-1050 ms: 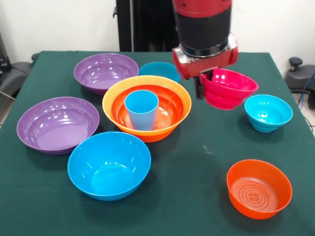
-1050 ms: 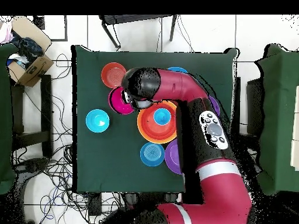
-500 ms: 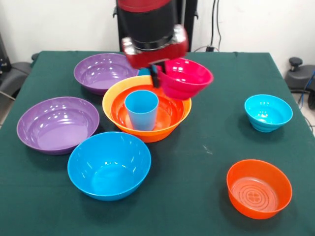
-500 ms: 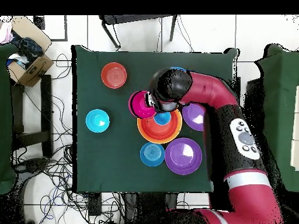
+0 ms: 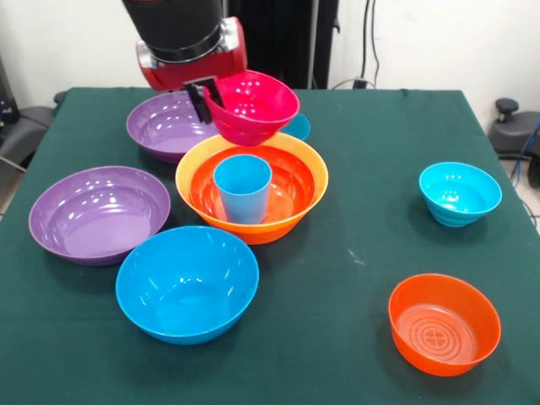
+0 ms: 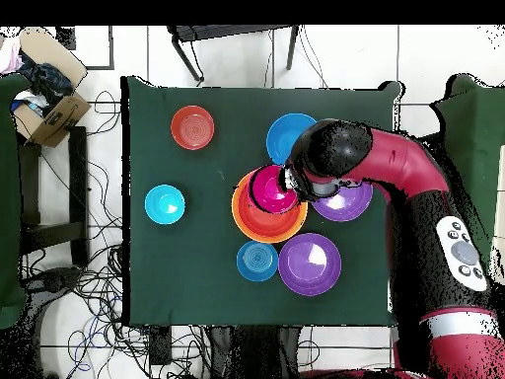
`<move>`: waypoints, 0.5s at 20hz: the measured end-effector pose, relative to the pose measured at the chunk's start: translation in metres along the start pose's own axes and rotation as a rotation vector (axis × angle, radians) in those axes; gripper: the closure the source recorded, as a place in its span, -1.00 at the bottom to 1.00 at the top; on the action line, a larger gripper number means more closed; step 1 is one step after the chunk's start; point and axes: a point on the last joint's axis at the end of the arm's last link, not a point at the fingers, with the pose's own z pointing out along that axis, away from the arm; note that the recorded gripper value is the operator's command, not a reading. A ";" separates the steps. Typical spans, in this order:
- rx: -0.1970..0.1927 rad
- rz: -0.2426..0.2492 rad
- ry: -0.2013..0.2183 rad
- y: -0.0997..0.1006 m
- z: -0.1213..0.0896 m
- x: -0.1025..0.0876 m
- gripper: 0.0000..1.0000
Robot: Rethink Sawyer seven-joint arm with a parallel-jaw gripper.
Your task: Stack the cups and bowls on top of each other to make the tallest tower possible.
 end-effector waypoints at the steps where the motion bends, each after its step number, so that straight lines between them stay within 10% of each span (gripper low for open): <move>1: 0.003 -0.002 0.005 -0.002 -0.001 0.002 1.00; 10: 0.032 -0.040 -0.007 -0.003 -0.004 -0.002 1.00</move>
